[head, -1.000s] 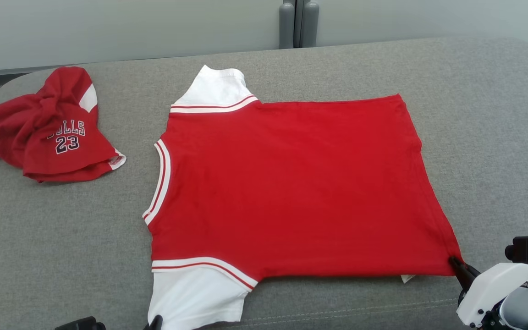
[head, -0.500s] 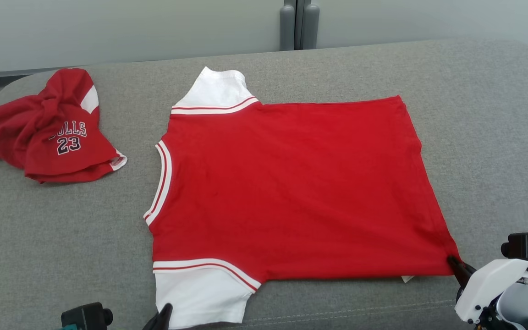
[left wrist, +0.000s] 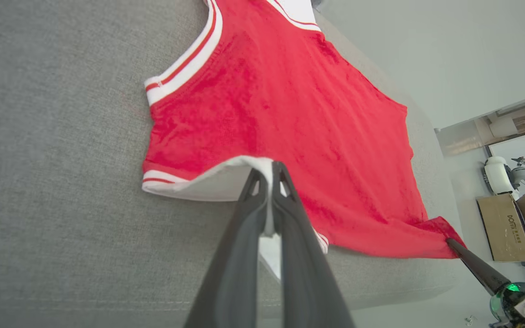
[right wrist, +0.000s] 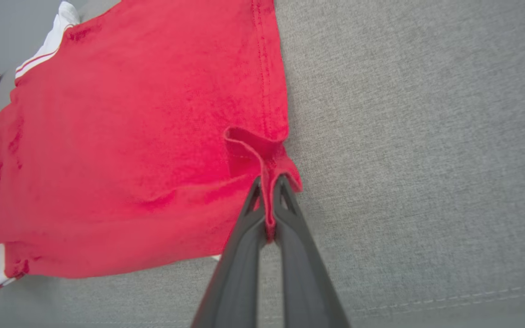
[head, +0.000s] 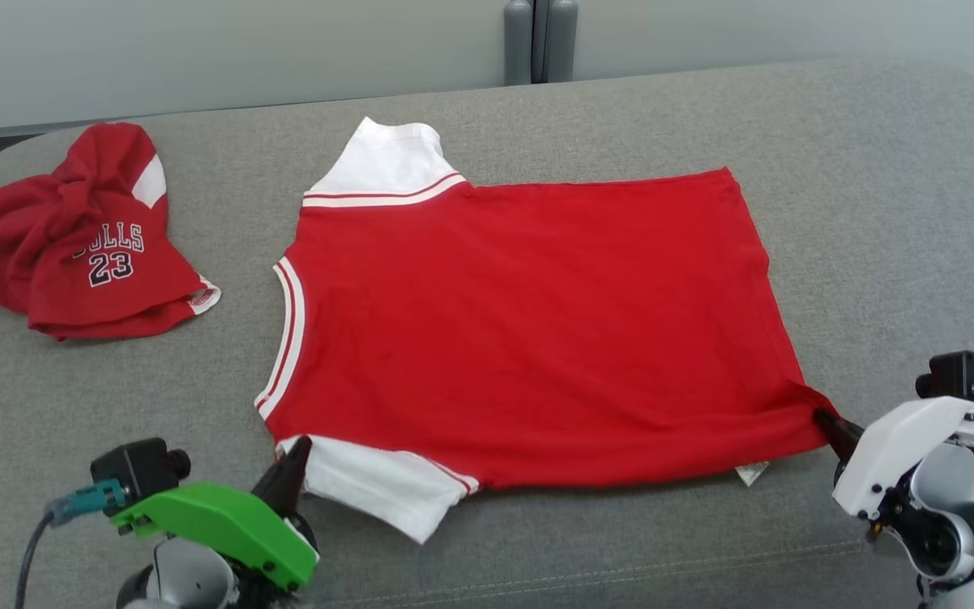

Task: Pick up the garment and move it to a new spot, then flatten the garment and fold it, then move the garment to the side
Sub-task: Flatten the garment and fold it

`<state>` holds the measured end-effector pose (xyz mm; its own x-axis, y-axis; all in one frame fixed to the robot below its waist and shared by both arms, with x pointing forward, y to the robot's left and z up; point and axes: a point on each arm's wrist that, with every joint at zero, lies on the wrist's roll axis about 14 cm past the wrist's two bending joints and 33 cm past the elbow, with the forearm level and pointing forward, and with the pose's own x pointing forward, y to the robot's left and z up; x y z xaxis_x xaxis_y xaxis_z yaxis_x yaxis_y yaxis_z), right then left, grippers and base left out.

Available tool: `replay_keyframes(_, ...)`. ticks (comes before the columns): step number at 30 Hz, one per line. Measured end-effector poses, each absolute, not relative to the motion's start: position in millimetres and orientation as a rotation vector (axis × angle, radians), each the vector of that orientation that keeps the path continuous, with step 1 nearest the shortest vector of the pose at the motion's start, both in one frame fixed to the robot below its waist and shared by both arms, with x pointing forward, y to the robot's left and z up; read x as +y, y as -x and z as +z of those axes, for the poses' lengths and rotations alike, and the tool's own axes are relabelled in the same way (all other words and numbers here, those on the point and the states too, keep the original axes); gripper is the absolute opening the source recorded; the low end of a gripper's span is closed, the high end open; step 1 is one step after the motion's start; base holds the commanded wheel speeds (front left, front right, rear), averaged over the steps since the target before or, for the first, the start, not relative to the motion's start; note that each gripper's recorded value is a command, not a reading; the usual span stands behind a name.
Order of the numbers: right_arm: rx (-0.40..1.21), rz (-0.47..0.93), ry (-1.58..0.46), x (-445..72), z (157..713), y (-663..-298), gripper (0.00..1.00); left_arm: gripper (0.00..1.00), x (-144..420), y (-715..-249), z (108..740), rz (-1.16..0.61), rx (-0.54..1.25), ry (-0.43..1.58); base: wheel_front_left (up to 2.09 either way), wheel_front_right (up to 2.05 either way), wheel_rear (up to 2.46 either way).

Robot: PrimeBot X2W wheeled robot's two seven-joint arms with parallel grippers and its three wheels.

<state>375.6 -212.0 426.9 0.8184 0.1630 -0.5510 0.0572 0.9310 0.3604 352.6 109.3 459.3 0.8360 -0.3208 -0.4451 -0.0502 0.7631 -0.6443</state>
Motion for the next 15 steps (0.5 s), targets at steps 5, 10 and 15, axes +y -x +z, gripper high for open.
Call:
replay_keyframes(5, 0.645, 0.065, -0.374, -212, 429, -394, 0.00, 0.00, 111, -386, 467, -0.152, 0.517, 0.688, 0.00, 0.00, 0.00)
replay_keyframes(10, 0.693, 0.073, -0.355, -210, 424, -406, 0.00, 0.00, 105, -414, 475, -0.166, 0.466, 0.692, 0.00, 0.00, 0.00)
replay_keyframes(15, 0.697, 0.069, -0.342, -211, 425, -418, 0.00, 0.00, 102, -432, 475, -0.160, 0.441, 0.698, 0.00, 0.00, 0.00)
